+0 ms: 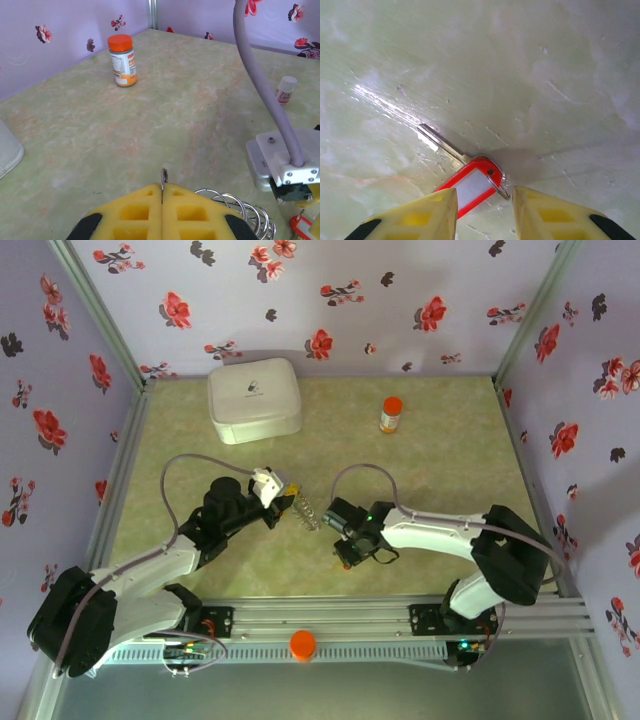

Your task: Put the keys on the keyring

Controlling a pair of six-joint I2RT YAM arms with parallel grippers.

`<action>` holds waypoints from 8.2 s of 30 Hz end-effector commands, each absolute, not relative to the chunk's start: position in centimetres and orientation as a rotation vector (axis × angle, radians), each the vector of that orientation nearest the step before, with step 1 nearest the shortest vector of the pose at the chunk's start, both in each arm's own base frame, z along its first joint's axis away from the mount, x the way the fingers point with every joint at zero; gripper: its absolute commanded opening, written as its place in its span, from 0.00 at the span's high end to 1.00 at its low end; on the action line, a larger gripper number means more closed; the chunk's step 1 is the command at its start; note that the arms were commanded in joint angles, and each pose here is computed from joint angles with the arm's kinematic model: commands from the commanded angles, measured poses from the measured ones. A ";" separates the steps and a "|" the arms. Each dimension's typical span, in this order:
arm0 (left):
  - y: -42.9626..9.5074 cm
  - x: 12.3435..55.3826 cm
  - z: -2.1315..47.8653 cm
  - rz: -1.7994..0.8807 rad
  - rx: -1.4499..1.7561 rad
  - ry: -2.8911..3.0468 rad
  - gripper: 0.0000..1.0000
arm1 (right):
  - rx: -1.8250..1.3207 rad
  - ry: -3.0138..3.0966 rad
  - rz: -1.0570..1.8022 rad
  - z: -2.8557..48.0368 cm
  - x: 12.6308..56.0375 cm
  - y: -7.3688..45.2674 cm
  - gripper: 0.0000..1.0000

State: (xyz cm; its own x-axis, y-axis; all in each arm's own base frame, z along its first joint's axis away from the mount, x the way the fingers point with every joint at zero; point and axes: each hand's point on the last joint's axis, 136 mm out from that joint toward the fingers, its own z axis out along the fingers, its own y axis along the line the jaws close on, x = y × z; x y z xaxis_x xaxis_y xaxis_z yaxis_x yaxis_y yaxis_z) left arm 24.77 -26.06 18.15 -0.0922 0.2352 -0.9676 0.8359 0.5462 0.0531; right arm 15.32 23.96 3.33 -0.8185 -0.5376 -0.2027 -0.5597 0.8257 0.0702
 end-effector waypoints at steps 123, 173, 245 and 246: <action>-27.6 23.5 23.4 -0.693 1.034 1.546 1.00 | -0.821 2.832 0.251 3.8 17.6 24.8 1.00; -27.2 23.4 22.3 -0.680 1.037 1.556 1.00 | -0.827 2.871 0.241 2.6 17.9 24.9 0.89; -27.1 23.1 22.9 -0.669 1.047 1.533 1.00 | -0.869 2.674 0.272 6.7 19.2 25.2 1.00; -27.1 23.1 23.2 -0.670 1.043 1.524 1.00 | -0.861 2.629 0.290 7.6 19.5 25.3 1.00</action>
State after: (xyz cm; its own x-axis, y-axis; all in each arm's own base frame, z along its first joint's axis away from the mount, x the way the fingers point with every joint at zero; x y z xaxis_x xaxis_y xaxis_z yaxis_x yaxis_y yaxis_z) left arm 23.45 -26.93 21.04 -0.0745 0.2943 -0.9528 0.8836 0.4625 0.0738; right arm 18.55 25.38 4.92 -0.8033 -0.5272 -0.2771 -0.5727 0.8115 0.1163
